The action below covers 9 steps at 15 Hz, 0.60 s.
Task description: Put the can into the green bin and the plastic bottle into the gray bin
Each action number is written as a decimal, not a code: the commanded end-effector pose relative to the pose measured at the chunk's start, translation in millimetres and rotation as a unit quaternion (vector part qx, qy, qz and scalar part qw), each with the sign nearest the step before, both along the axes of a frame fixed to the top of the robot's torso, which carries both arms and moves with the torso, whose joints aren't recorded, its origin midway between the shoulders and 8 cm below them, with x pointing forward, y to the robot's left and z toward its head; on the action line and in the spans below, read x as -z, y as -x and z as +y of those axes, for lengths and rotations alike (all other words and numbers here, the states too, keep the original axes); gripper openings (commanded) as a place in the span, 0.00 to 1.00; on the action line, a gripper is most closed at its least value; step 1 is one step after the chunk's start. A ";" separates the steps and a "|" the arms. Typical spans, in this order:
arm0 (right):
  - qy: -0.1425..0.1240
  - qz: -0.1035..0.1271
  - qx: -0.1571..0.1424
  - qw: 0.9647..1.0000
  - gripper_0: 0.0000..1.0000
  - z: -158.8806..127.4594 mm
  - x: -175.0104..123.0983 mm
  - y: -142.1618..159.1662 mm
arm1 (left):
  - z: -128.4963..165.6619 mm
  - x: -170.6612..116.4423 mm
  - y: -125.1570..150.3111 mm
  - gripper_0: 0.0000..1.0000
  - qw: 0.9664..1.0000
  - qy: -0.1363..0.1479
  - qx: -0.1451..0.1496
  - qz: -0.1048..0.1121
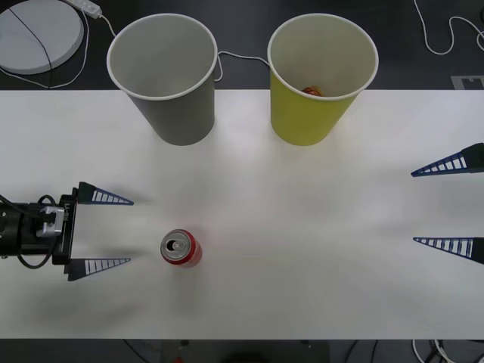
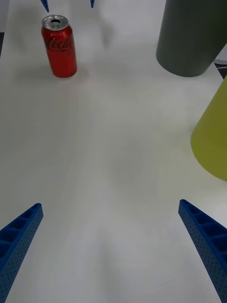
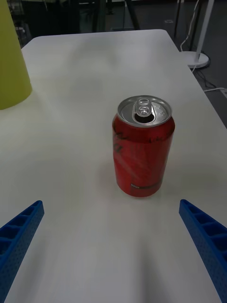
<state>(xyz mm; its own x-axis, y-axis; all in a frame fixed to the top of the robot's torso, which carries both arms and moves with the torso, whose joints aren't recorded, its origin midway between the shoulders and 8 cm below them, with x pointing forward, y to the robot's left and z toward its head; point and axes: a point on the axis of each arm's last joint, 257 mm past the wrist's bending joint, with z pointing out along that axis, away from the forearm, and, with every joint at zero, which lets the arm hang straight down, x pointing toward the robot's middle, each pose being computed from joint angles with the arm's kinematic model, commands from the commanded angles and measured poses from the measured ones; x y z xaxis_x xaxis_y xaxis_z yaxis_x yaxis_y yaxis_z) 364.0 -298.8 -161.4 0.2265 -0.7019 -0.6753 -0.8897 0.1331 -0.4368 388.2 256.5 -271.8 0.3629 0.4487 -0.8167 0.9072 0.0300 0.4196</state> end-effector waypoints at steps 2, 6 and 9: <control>0.000 0.000 0.000 1.000 1.00 -0.1 0.1 0.0 | -12.6 17.0 9.0 1.00 1.000 0.018 0.004 0.015; 0.000 0.000 0.000 1.000 1.00 -0.1 0.1 0.0 | -24.4 23.9 12.4 1.00 0.999 0.031 0.005 0.024; 0.000 0.000 0.000 1.000 1.00 -0.1 0.1 0.0 | -36.5 30.6 14.1 1.00 0.998 0.048 0.002 0.033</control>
<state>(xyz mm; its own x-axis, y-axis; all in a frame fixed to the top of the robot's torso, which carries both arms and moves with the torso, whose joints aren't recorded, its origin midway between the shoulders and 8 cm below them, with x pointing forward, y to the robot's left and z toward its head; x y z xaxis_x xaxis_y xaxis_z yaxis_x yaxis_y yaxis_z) 364.0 -298.8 -161.4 0.2265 -0.7019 -0.6753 -0.8897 0.1331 -0.4368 374.7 223.5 -299.5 0.3166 0.3747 -0.8714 0.9305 0.0559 0.3621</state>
